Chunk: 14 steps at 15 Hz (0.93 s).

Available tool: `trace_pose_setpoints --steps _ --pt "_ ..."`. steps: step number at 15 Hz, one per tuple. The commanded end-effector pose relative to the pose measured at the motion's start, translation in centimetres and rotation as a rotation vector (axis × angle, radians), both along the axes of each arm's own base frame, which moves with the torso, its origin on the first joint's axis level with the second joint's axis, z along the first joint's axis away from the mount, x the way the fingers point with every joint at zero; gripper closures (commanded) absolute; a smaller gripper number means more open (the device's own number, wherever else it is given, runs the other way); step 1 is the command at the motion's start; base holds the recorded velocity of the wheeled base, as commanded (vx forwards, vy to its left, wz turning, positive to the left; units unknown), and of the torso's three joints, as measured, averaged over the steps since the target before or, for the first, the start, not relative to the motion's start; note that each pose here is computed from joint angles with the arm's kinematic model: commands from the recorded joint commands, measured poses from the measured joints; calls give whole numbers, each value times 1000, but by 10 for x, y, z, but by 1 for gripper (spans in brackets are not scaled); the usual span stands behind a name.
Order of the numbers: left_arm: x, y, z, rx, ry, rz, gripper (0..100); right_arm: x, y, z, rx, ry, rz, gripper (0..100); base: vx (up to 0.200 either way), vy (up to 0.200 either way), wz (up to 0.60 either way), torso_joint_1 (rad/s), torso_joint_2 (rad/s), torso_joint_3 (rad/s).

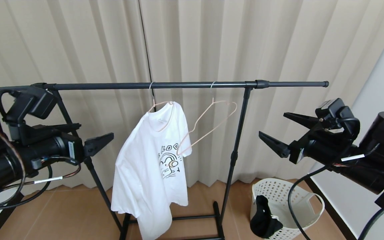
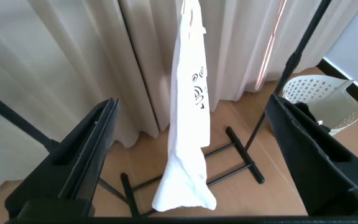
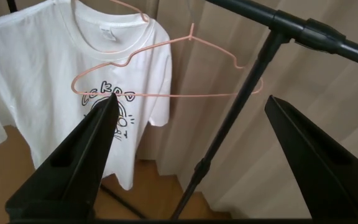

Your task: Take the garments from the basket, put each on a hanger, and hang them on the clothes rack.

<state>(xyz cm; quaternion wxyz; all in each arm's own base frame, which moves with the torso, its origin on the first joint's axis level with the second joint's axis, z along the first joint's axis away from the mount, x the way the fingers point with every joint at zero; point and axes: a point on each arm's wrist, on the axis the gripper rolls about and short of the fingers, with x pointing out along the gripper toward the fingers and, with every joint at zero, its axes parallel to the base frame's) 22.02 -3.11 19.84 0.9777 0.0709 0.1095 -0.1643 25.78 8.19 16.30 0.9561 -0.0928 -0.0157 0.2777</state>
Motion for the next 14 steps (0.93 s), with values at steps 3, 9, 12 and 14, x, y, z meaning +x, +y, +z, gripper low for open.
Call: trace_pose_setpoints --steps 3,9,12,14 --pt "-50 11 0 -16 -52 -3 0 -48 -13 26 65 -4 -57 0 0 0 0 0 0 0" --pt "-94 15 -20 -27 -56 -42 0 -97 -29 19 60 36 -92 0 0 0 0 0 0 0" --pt "-103 15 -27 -45 -43 -39 0 -108 -33 19 61 57 -95 0 0 0 0 0 0 0" --pt "-109 16 -38 -53 -9 -39 0 -119 -37 13 63 105 -139 0 0 0 0 0 0 0"
